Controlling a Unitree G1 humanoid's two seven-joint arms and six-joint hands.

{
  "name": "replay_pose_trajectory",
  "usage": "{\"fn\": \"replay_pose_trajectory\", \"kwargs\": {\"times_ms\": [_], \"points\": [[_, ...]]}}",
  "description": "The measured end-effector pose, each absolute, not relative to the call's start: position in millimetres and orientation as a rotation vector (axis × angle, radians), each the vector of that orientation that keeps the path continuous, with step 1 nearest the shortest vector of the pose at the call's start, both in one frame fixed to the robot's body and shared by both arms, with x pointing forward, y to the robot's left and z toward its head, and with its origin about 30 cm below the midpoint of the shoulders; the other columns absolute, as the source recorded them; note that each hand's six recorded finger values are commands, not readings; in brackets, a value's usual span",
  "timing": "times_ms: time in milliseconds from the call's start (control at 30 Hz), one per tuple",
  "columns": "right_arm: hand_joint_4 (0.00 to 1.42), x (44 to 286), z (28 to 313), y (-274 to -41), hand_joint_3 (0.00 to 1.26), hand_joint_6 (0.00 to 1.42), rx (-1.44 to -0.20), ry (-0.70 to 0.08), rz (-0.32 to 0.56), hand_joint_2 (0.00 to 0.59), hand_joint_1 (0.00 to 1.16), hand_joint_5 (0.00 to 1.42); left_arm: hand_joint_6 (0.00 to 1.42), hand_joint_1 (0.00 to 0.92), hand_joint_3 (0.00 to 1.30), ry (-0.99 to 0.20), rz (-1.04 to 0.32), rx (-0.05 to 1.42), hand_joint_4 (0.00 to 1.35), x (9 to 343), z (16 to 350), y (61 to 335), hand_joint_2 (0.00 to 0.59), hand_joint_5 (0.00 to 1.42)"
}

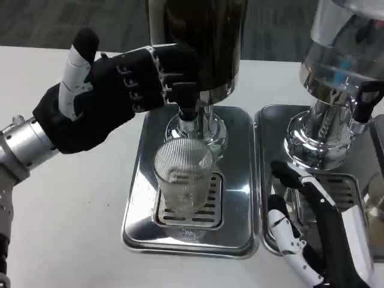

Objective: Grasp the cup under the faucet to collect the drink, then remove the cup.

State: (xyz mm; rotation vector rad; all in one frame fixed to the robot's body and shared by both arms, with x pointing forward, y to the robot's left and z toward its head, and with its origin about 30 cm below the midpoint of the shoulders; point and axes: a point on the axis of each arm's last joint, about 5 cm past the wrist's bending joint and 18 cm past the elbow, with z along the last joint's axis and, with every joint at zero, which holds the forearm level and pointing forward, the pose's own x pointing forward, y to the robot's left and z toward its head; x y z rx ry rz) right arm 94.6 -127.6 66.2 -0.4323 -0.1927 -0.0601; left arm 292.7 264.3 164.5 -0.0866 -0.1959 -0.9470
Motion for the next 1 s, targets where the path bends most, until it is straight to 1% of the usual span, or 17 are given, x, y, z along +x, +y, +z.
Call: {"fn": "replay_pose_trajectory", "kwargs": {"times_ms": [400,667,1000], "points": [[0.31,93.5,65.5,-127.8,0.29,0.18,-0.415,-0.187,-0.08,0.398,0.32,0.26,0.29,0.0,0.32,-0.229,-0.976,0.018,0.22,295.7,161.6,254.0,0.057,0.23],[0.31,93.5,65.5,-129.0,0.29,0.18,-0.412,-0.186,-0.088,0.398,0.32,0.27,0.27,0.0,0.33,-0.288,-0.989,0.078,0.22,295.9,161.9,247.4,0.051,0.23],[0.32,93.6,65.5,-130.0,0.29,0.18,-0.411,-0.185,-0.093,0.398,0.32,0.27,0.26,0.0,0.33,-0.3,-1.005,0.133,0.22,295.5,162.1,246.1,0.052,0.23]]}}
